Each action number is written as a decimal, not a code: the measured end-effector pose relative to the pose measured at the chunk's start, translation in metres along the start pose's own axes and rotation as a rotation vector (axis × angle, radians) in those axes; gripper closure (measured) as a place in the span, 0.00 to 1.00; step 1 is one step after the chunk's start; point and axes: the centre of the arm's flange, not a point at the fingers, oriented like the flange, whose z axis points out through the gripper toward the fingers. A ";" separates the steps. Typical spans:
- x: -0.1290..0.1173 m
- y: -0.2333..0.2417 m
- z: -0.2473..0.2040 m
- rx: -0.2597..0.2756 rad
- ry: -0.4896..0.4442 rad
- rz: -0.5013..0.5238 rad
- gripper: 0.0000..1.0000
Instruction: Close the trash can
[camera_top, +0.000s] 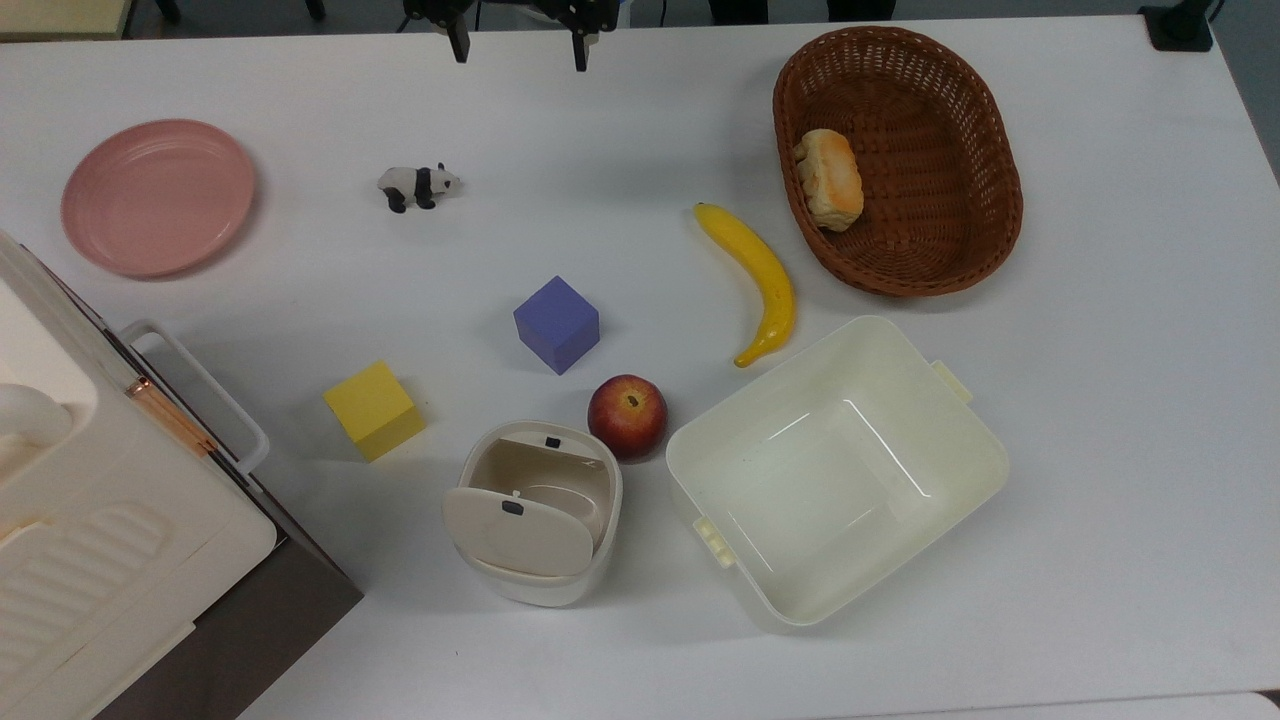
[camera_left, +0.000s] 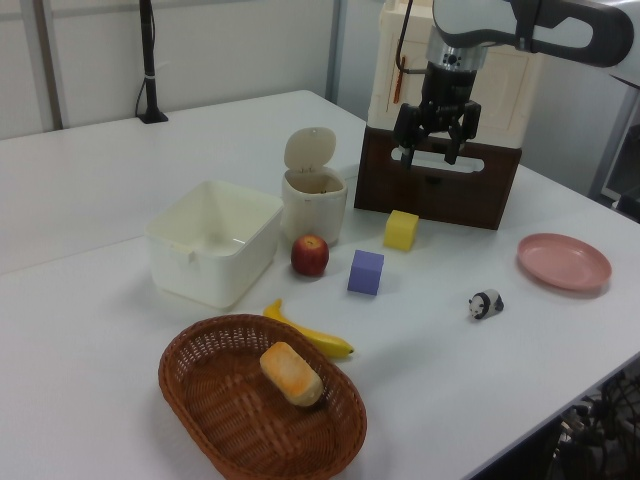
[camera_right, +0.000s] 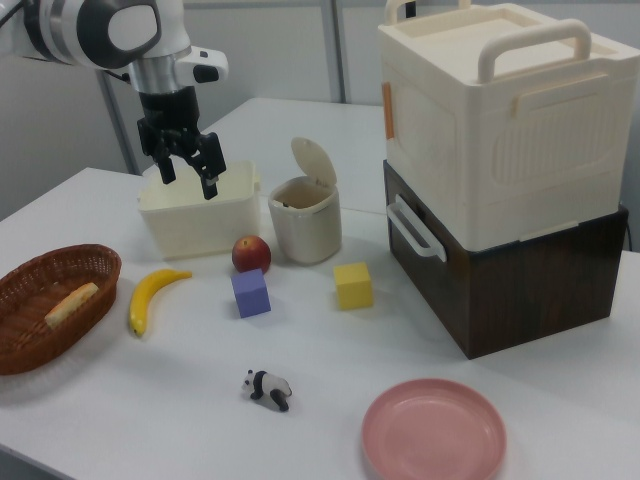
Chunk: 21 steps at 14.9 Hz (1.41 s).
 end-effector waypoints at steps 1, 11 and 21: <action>0.000 0.003 -0.001 0.000 0.002 0.005 0.00; 0.000 0.005 -0.003 0.001 0.005 0.009 0.00; -0.007 0.000 -0.015 -0.005 0.027 -0.030 0.00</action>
